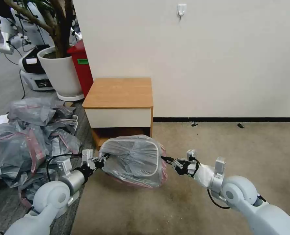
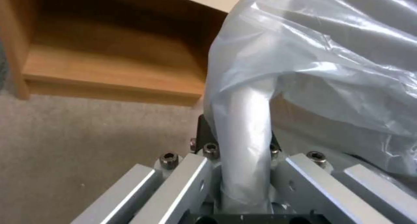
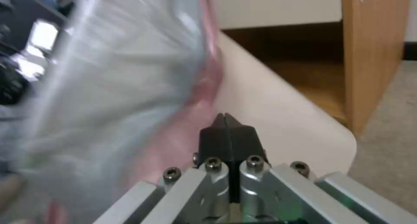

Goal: Pick up the garbage bag from the table and place it over the trash can.

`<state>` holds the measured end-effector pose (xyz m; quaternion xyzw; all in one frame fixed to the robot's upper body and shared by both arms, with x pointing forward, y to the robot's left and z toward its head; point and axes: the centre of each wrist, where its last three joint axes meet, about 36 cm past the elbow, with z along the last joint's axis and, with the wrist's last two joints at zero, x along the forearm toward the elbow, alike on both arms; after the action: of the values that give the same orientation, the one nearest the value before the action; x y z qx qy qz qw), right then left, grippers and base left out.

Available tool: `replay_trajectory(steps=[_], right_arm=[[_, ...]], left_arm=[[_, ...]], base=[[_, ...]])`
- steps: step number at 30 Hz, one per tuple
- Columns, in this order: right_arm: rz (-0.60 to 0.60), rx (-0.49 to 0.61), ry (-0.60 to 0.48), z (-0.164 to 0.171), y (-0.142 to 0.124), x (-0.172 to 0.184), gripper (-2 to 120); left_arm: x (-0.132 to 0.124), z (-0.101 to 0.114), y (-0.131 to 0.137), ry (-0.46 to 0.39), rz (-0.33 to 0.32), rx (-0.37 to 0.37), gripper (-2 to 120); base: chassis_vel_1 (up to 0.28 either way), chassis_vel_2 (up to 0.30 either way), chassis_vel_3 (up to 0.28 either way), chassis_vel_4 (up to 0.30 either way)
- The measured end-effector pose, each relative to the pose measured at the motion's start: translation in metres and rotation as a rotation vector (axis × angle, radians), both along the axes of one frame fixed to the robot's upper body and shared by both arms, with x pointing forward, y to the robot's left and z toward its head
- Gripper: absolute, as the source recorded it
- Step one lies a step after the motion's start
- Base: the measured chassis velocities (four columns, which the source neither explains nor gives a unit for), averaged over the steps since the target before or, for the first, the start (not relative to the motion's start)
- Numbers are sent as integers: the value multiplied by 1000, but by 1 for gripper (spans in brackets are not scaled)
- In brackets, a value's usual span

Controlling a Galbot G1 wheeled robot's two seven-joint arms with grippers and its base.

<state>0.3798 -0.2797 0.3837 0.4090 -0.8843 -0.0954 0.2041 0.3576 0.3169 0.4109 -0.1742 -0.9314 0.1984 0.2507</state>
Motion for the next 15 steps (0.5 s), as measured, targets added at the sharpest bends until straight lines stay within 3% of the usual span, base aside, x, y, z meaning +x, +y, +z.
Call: replay_trajectory(steps=[8,15], right_arm=[[-30,-47,-7,-11,13,1,0],[-42,-47,-6,-9,0,-1,0]], left_arm=[[-2,1,-5,5,-6,-8,2],[0,-1,-4,10,-7,-12,2]], base=[[0,0,0,0],[0,0,0,0]])
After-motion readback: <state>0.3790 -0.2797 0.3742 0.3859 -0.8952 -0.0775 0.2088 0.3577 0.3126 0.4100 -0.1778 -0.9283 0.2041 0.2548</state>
